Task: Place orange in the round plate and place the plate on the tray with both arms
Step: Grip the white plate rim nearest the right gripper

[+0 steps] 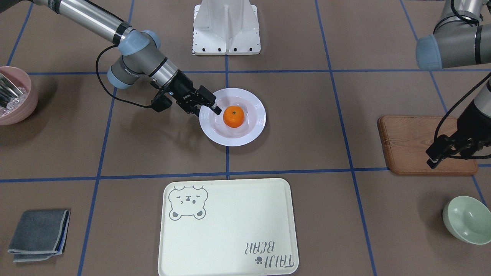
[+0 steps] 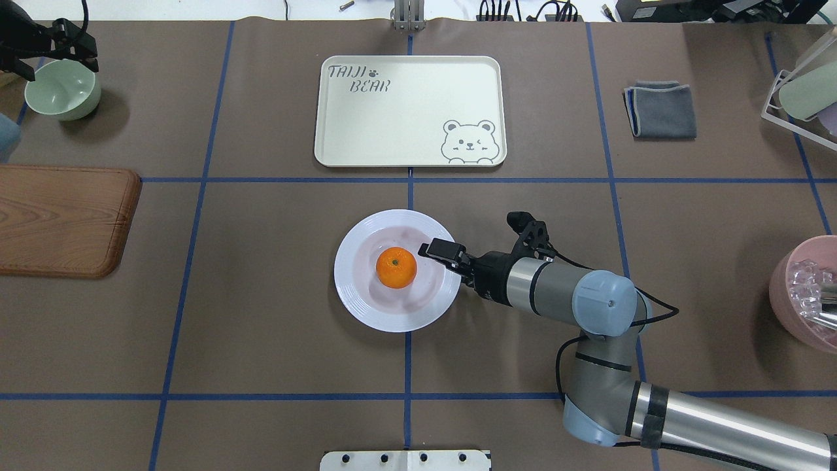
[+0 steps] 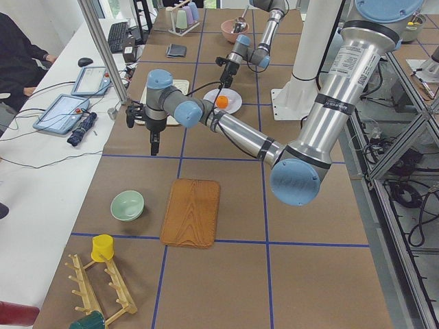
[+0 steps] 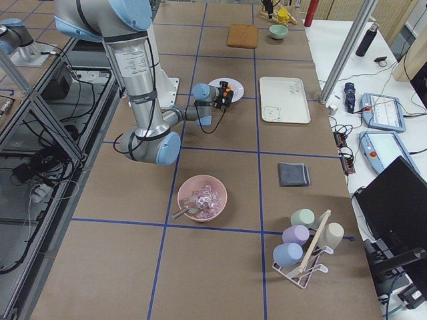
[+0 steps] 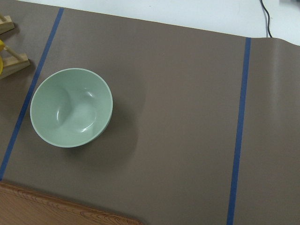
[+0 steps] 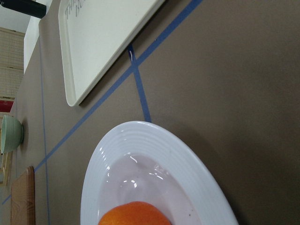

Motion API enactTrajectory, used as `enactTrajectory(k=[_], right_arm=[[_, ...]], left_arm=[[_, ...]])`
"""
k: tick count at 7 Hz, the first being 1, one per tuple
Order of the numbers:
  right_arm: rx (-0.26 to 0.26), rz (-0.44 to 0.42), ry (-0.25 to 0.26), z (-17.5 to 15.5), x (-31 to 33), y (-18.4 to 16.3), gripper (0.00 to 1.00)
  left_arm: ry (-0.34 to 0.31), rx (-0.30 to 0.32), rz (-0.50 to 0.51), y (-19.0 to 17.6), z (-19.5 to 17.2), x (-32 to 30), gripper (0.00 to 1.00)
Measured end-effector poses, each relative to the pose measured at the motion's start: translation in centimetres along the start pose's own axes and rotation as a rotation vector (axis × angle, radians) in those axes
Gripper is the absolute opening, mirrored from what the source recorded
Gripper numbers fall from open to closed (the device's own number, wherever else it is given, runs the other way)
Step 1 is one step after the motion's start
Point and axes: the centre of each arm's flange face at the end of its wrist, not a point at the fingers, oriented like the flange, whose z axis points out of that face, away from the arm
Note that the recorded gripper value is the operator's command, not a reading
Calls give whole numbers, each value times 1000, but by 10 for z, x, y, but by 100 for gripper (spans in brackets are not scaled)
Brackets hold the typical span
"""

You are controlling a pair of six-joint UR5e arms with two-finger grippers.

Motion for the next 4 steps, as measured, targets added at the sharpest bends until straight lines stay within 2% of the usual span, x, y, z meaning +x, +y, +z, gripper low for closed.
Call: enactTrajectory(k=[3,4], right_arm=[[-6,24,-1,4,-2,5,100],[-7,31,-1,5,-3,6,97]], left_arm=[[0,0,0,0,0,1,98],[1,0,1,0,0,1,98]])
